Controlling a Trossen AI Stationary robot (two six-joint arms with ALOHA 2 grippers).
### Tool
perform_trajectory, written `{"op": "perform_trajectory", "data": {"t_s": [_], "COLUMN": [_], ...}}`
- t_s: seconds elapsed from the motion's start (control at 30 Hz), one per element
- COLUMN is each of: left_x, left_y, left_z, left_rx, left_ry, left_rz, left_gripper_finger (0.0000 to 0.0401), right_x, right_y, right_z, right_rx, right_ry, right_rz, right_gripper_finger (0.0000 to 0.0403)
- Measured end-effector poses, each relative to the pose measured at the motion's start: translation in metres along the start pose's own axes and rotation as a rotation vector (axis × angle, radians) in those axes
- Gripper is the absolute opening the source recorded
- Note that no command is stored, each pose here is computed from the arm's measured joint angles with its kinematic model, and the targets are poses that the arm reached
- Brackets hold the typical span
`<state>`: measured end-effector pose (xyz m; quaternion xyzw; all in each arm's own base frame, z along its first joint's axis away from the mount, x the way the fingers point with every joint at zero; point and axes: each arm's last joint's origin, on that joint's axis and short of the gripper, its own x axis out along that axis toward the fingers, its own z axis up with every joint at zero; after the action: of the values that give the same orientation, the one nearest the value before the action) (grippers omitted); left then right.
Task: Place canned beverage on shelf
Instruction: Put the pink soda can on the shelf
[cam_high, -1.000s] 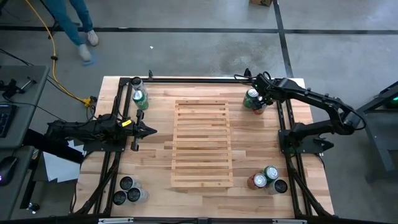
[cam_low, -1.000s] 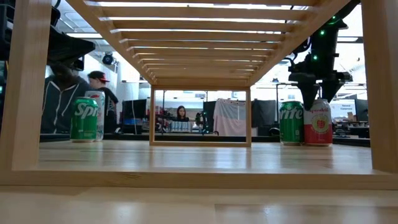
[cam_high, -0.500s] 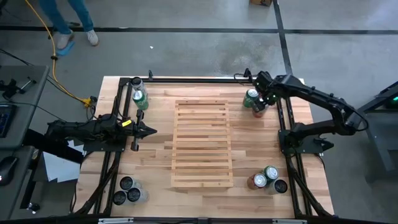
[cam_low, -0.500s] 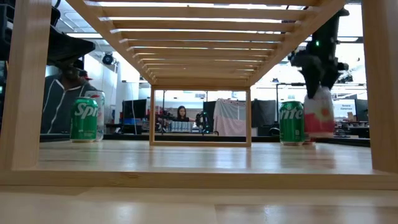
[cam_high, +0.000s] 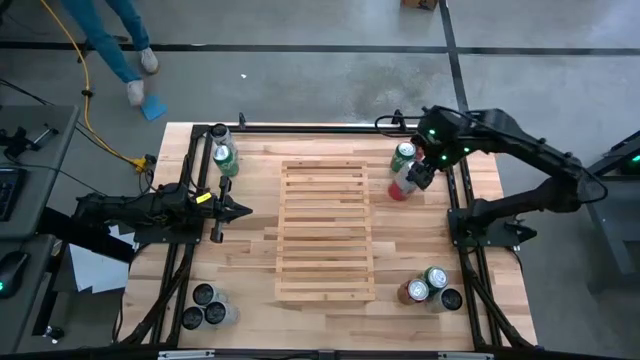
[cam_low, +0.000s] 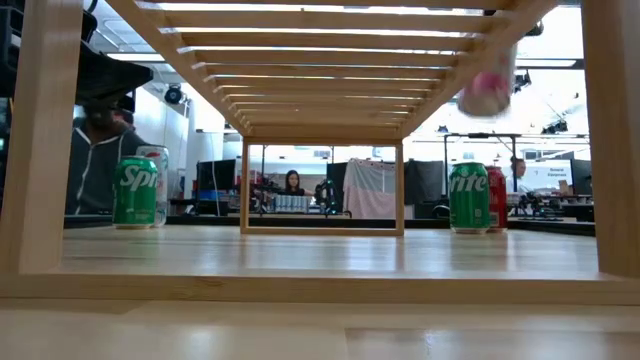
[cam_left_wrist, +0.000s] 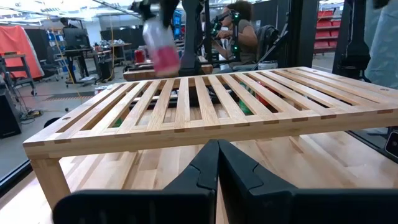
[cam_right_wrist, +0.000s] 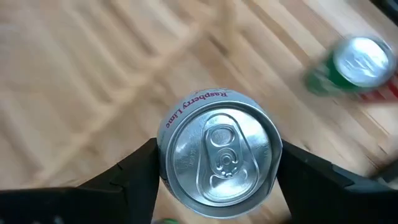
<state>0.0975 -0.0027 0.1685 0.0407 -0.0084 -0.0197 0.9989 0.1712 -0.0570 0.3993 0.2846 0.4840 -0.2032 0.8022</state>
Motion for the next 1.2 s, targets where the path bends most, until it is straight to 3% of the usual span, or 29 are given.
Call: {"op": "perform_trajectory", "data": {"t_s": [0.1,0.2,0.47,0.77,1.2], "left_x": [0.0,0.0,0.0,0.0,0.0], "left_y": [0.0,0.0,0.0,0.0,0.0], "left_z": [0.0,0.0,0.0,0.0,0.0], "left_rx": [0.0,0.0,0.0,0.0,0.0], "left_ry": [0.0,-0.001,0.0,0.0,0.0], "left_rz": [0.0,0.0,0.0,0.0,0.0], "left_gripper_finger": [0.0,0.0,0.0,0.0,0.0], "right_x": [-0.017,-0.021,0.022,0.064,0.068], "right_y": [0.025,0.047,0.084,0.091,0.089], "right_z": [0.01,0.027,0.086,0.115,0.117], "right_rx": [-0.042,-0.089,-0.204,-0.193,-0.142], "right_ry": [-0.067,-0.098,-0.042,0.017,0.004], "right_rz": [0.041,0.005,-0.167,-0.214,-0.257], "right_gripper_finger": [0.0258,0.0258,0.0258,0.0258,0.0258]}}
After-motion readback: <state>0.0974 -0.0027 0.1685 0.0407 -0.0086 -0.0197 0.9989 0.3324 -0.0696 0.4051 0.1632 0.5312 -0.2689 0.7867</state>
